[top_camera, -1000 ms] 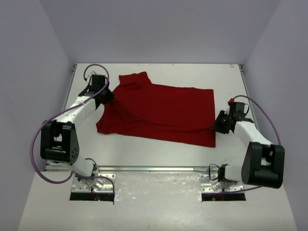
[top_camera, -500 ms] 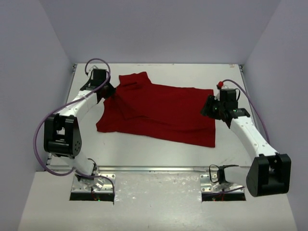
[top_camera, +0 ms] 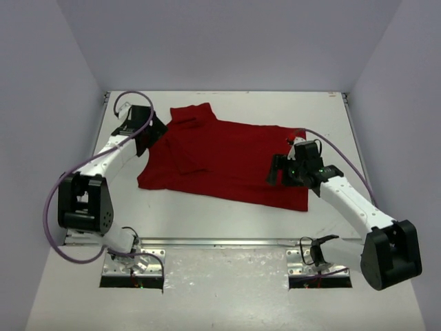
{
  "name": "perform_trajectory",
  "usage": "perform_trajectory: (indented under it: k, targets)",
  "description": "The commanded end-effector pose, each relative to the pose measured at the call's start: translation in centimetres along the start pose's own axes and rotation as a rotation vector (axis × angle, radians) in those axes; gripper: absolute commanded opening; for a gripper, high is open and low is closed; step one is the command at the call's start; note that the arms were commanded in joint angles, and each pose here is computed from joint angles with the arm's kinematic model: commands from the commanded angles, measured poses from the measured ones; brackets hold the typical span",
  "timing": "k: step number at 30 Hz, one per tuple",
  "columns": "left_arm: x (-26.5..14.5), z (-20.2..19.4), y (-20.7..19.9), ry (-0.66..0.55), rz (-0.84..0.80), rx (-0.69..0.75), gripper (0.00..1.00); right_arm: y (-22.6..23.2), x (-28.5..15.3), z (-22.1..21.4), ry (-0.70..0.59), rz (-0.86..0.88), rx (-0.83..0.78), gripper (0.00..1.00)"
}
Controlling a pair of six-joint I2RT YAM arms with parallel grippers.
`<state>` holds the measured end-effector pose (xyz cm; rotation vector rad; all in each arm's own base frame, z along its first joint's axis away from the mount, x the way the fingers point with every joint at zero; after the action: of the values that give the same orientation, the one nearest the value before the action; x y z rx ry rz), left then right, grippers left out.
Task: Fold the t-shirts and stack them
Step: Fold the flattened tshirt in 1/3 of the way
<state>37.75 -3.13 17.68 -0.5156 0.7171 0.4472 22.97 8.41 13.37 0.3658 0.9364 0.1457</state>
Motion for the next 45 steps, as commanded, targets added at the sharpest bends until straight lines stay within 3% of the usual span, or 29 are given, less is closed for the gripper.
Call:
perform_trajectory:
  k: [1, 2, 6, 7, 11, 20, 23, 27, 28, 34, 37, 45]
  targets:
    - [-4.5, -0.3, 2.9, -0.089, 0.082, -0.051, 1.00, 0.6, 0.4, -0.5, 0.000, -0.032, -0.031, 0.92]
    - [-4.5, -2.5, 4.9, -0.071, 0.147, -0.035, 1.00, 0.0, 0.3, -0.9, -0.003, -0.074, -0.018, 0.99]
    - [-5.2, -6.6, 8.3, -0.041, 0.161, -0.005, 1.00, -1.6, -0.2, -2.1, 0.010, -0.145, 0.038, 0.99]
    - [-4.9, -7.8, 9.3, -0.017, 0.197, -0.005, 0.94, -1.9, -0.2, -2.6, 0.026, -0.134, 0.055, 0.99]
    - [-4.2, -9.1, 10.1, 0.010, 0.208, 0.008, 0.82, -4.9, -0.1, -3.5, 0.070, -0.173, 0.181, 0.99]
    - [-2.4, -11.1, 10.3, 0.054, 0.187, -0.010, 0.77, -7.4, 0.8, -4.5, 0.111, -0.294, 0.192, 0.99]
    - [-1.4, -11.7, 10.2, 0.078, 0.182, 0.009, 0.62, -7.6, 1.0, -4.8, 0.126, -0.307, 0.201, 0.99]
    - [0.0, -12.4, 10.1, 0.127, 0.207, 0.027, 0.28, -8.4, 1.2, -5.4, 0.107, -0.341, 0.237, 0.99]
    - [0.1, -12.5, 10.2, 0.131, 0.214, 0.031, 0.25, -8.5, 1.3, -5.5, 0.111, -0.340, 0.243, 0.99]
    - [0.1, -11.7, 11.0, 0.070, 0.288, 0.058, 0.18, -8.6, 1.5, -5.8, 0.127, -0.299, 0.271, 0.97]
    - [-0.1, -11.3, 11.1, 0.040, 0.277, 0.079, 0.00, -8.1, 1.3, -5.8, 0.112, -0.259, 0.265, 0.98]
    - [-0.1, -10.4, 11.0, 0.010, 0.298, 0.122, 0.00, -8.8, 2.0, -5.6, 0.171, -0.304, 0.230, 0.92]
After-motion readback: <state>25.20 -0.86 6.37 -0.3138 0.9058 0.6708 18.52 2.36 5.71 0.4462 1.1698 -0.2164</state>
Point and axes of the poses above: each gripper's point midway between its finger pads, its own x axis out along the fingers, its own y axis along the line the jaws close on, z = x × y, the point moved 7 cm from there along -x, back along the fingers, and after that the axes turned 7 degrees about x, right-handed, at the moved point
